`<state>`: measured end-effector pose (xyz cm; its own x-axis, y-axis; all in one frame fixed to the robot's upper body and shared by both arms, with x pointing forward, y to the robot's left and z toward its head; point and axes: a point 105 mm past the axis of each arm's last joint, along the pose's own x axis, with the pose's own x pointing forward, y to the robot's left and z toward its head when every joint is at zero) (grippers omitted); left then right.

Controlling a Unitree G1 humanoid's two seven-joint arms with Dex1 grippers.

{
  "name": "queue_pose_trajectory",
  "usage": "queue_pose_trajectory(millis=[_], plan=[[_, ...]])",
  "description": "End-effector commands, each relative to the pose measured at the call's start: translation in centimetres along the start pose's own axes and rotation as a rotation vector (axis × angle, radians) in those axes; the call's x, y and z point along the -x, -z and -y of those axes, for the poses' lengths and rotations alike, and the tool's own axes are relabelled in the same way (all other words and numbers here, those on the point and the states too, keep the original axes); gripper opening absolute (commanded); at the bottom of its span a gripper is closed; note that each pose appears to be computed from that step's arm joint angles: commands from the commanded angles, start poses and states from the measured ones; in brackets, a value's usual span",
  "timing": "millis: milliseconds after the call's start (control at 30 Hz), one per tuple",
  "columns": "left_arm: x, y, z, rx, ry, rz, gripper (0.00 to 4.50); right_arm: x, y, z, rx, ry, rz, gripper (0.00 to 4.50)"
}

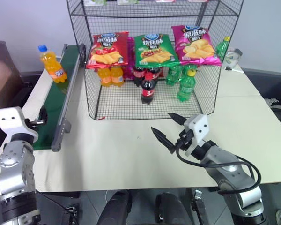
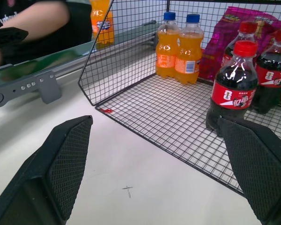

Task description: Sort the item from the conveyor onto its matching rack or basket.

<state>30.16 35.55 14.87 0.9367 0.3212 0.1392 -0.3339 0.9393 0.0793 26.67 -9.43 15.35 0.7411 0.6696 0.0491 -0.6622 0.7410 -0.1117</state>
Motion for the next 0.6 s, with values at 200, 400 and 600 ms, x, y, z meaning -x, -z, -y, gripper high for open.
queue_pose_trajectory(millis=[200,400,600], plan=[[-0.09,-1.05,0.0,-0.004,0.017,0.053,4.47,-0.43,-1.18,-0.32,0.02,-0.009,0.052,4.5],[-0.04,-0.98,-0.04,-0.005,0.02,0.052,4.47,-0.46,-1.27,-0.27,0.02,-0.005,0.055,4.5],[0.22,-0.9,0.26,0.008,0.037,0.058,4.47,-0.49,-1.35,-0.21,0.024,-0.01,0.055,4.5]])
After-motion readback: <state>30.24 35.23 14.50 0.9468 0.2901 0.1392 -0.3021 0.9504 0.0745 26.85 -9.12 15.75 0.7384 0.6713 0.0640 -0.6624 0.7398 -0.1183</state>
